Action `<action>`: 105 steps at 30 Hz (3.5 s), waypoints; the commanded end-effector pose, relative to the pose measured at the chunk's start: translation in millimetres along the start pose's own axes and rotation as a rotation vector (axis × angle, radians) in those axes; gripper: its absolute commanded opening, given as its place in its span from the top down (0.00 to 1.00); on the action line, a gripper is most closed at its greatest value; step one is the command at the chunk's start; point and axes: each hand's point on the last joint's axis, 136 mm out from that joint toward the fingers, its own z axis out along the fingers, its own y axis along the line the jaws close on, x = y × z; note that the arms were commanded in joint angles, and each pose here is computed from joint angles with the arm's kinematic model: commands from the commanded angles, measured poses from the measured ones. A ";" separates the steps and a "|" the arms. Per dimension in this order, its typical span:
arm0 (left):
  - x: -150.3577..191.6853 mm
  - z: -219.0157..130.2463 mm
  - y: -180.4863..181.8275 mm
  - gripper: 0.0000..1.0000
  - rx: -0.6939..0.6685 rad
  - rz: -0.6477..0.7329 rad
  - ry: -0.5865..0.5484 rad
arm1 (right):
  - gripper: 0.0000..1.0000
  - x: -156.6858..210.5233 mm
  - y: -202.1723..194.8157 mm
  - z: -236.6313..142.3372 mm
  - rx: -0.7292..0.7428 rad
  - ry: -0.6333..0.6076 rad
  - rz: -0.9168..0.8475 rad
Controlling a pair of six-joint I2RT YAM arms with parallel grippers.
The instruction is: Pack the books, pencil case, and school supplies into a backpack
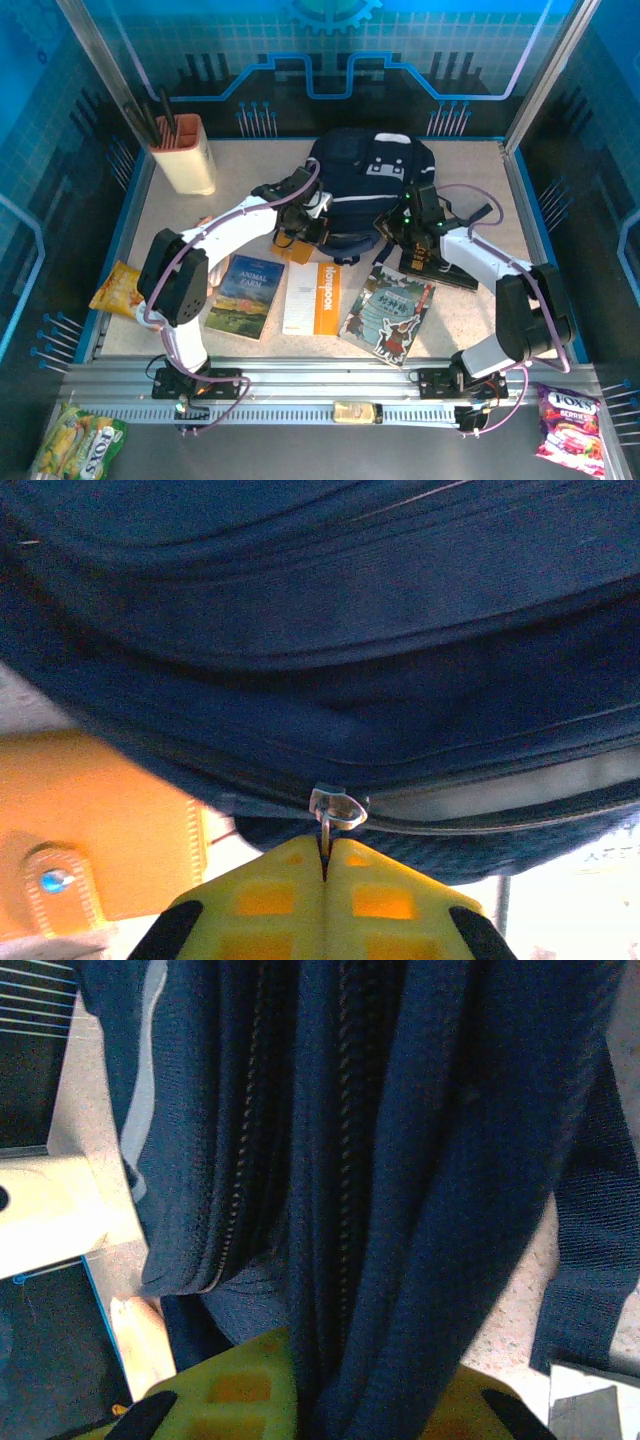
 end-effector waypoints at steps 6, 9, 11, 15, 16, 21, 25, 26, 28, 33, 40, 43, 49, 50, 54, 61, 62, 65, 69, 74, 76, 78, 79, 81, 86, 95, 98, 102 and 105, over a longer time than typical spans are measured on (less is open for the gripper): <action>15.0 -14.1 35.5 1.00 -0.076 -0.021 0.009 | 0.85 -41.9 44.6 -19.1 -0.105 -0.093 -0.175; 15.5 -5.3 34.4 1.00 -0.056 -0.025 0.015 | 0.85 -53.0 42.9 -10.3 -0.119 -0.063 -0.181; 13.8 1.9 30.2 1.00 -0.022 -0.034 0.018 | 0.85 -61.1 35.1 -4.2 -0.109 -0.055 -0.173; 4.9 11.0 15.5 1.00 0.059 -0.061 0.007 | 0.74 -70.2 13.1 3.6 -0.066 -0.056 -0.136; 2.6 12.6 9.4 1.00 0.084 -0.062 0.003 | 0.68 -71.1 5.0 3.2 -0.045 -0.062 -0.113; -3.7 19.0 -16.8 1.00 0.142 -0.031 -0.002 | 0.34 -61.1 -18.9 -11.8 0.021 -0.093 -0.030; -3.9 23.6 -31.1 1.00 0.160 -0.010 0.007 | 0.24 -33.0 -25.5 -23.3 0.051 -0.078 0.043; -4.1 24.5 -34.4 1.00 0.168 -0.009 0.009 | 0.23 -24.9 -26.3 -24.2 0.056 -0.071 0.066; -5.1 26.1 -40.7 1.00 0.176 -0.002 0.012 | 0.22 -7.2 -23.3 -23.7 0.052 -0.048 0.133; -6.5 27.2 -47.9 1.00 0.184 0.008 0.016 | 0.20 28.7 -33.7 -10.9 0.094 0.010 0.270; -3.0 27.8 -48.3 1.00 0.181 0.009 0.026 | 0.16 29.7 -31.8 7.5 0.154 0.018 0.289; -2.6 27.9 -48.8 1.00 0.180 0.008 0.027 | 0.15 27.1 -32.8 20.2 0.170 0.016 0.289; -0.2 27.1 -45.9 1.00 0.158 0.013 0.033 | 0.17 18.0 -33.6 42.6 0.201 0.008 0.261; 0.7 27.0 -44.9 1.00 0.151 0.015 0.035 | 0.20 18.2 -34.6 45.7 0.203 0.016 0.259; 3.8 22.3 -31.7 1.00 0.083 0.041 0.035 | 0.48 19.2 -36.8 51.3 0.197 0.032 0.229; 11.1 9.6 27.6 1.00 -0.075 0.037 0.061 | 0.78 -2.6 -34.8 20.4 0.207 -0.083 0.095; 10.3 7.7 32.8 1.00 -0.079 0.034 0.058 | 0.79 -5.8 -32.7 14.5 0.204 -0.097 0.076; 2.5 3.9 47.7 1.00 -0.090 0.035 0.033 | 0.80 -15.8 -27.7 -1.4 0.189 -0.131 0.032; -15.4 4.1 66.0 1.00 -0.110 0.035 -0.002 | 0.80 -26.3 -16.6 -17.7 0.149 -0.148 -0.010; -44.1 7.2 99.6 1.00 -0.199 0.010 -0.050 | 0.80 -32.1 -5.3 -29.3 0.116 -0.149 -0.039; -59.4 7.2 118.9 1.00 -0.256 -0.023 -0.073 | 0.80 -34.9 -2.2 -31.6 0.103 -0.157 -0.039; -73.4 7.8 130.0 1.00 -0.274 -0.058 -0.097 | 0.80 -36.0 1.3 -31.7 0.087 -0.154 -0.036; -80.9 8.7 133.7 1.00 -0.279 -0.068 -0.112 | 0.80 -35.8 3.2 -30.6 0.079 -0.150 -0.034; -92.9 10.8 136.7 1.00 -0.280 -0.079 -0.135 | 0.79 -34.2 9.1 -28.3 0.056 -0.139 -0.023; -118.2 12.5 148.3 0.98 -0.308 -0.132 -0.206 | 0.79 -23.7 23.8 -15.9 0.016 -0.122 -0.006; -102.2 -53.2 164.7 0.43 -0.415 -0.325 -0.355 | 0.77 0.5 54.5 23.3 0.036 -0.118 -0.067; -81.6 -77.6 171.3 0.36 -0.406 -0.416 -0.400 | 0.77 8.2 64.0 33.1 0.040 -0.130 -0.103; -57.3 -106.6 169.9 0.23 -0.362 -0.490 -0.474 | 0.72 24.9 70.6 57.2 0.070 -0.064 -0.139; -38.1 -116.6 165.2 0.16 -0.308 -0.526 -0.488 | 0.62 38.7 81.6 74.7 0.068 -0.001 -0.209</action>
